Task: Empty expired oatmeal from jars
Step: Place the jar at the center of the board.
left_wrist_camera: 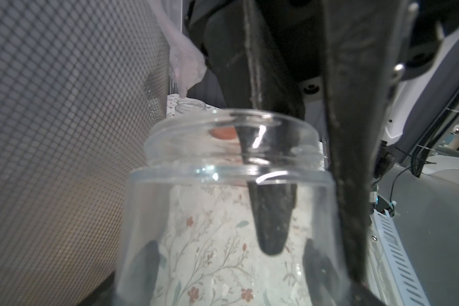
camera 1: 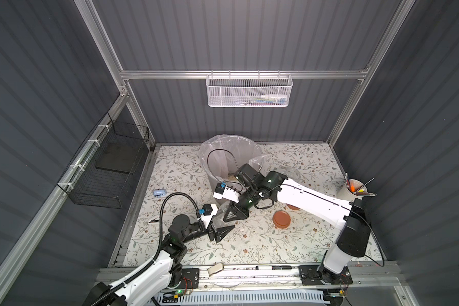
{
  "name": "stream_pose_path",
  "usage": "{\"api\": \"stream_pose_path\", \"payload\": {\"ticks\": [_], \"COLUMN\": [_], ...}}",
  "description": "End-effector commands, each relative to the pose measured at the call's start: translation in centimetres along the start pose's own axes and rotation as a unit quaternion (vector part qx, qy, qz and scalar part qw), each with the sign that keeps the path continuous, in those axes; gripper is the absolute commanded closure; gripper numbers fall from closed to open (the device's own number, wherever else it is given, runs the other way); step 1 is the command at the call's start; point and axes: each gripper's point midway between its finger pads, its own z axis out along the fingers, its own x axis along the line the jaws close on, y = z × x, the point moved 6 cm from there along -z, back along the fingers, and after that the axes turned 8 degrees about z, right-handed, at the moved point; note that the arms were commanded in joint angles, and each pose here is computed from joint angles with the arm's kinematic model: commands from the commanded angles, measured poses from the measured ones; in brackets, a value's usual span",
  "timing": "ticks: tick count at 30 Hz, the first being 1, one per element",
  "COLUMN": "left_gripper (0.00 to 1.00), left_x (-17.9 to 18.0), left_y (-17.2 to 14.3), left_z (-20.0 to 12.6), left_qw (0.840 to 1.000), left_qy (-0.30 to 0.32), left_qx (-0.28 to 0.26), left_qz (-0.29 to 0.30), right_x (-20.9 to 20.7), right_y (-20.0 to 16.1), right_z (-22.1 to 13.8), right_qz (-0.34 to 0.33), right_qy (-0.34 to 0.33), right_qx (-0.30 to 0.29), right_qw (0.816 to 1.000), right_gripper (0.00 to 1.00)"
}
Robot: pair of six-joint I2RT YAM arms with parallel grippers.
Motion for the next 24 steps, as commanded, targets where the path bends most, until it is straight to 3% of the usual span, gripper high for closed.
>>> {"api": "stream_pose_path", "payload": {"ticks": [1, 3, 4, 5, 11, 16, 24], "left_gripper": [0.81, 0.65, 0.44, 0.03, 0.0, 0.0, 0.0], "left_x": [1.0, 1.3, 1.7, 1.9, 3.1, 4.9, 5.0], "left_y": [2.8, 2.7, 2.6, 2.5, 2.1, 1.4, 0.8], "left_z": [0.1, 0.1, 0.1, 0.0, -0.7, -1.3, -0.8], "left_qw": [0.999, 0.998, 0.998, 0.997, 0.99, 0.973, 0.975], "left_qy": [0.034, 0.048, 0.062, 0.074, 0.139, 0.223, 0.212], "left_qx": [-0.04, -0.033, -0.025, -0.017, 0.002, 0.045, 0.057], "left_qz": [0.015, 0.009, 0.003, -0.001, -0.01, -0.029, -0.042], "right_x": [0.4, 0.4, 0.3, 0.3, -0.7, -2.6, -5.2], "right_y": [0.2, 0.1, 0.1, 0.1, -0.6, -1.7, -2.2], "right_z": [0.6, 0.5, 0.4, 0.4, -0.1, -0.7, -2.5], "right_qz": [-0.001, 0.004, 0.007, 0.011, 0.047, 0.086, 0.15], "right_qy": [0.004, -0.002, -0.006, -0.012, -0.07, -0.141, -0.212], "right_qx": [-0.006, -0.009, -0.011, -0.012, -0.007, 0.005, -0.045], "right_qw": [1.0, 1.0, 1.0, 1.0, 0.996, 0.986, 0.965], "right_gripper": [0.95, 1.0, 1.0, 1.0, 1.0, 1.0, 1.0]}}
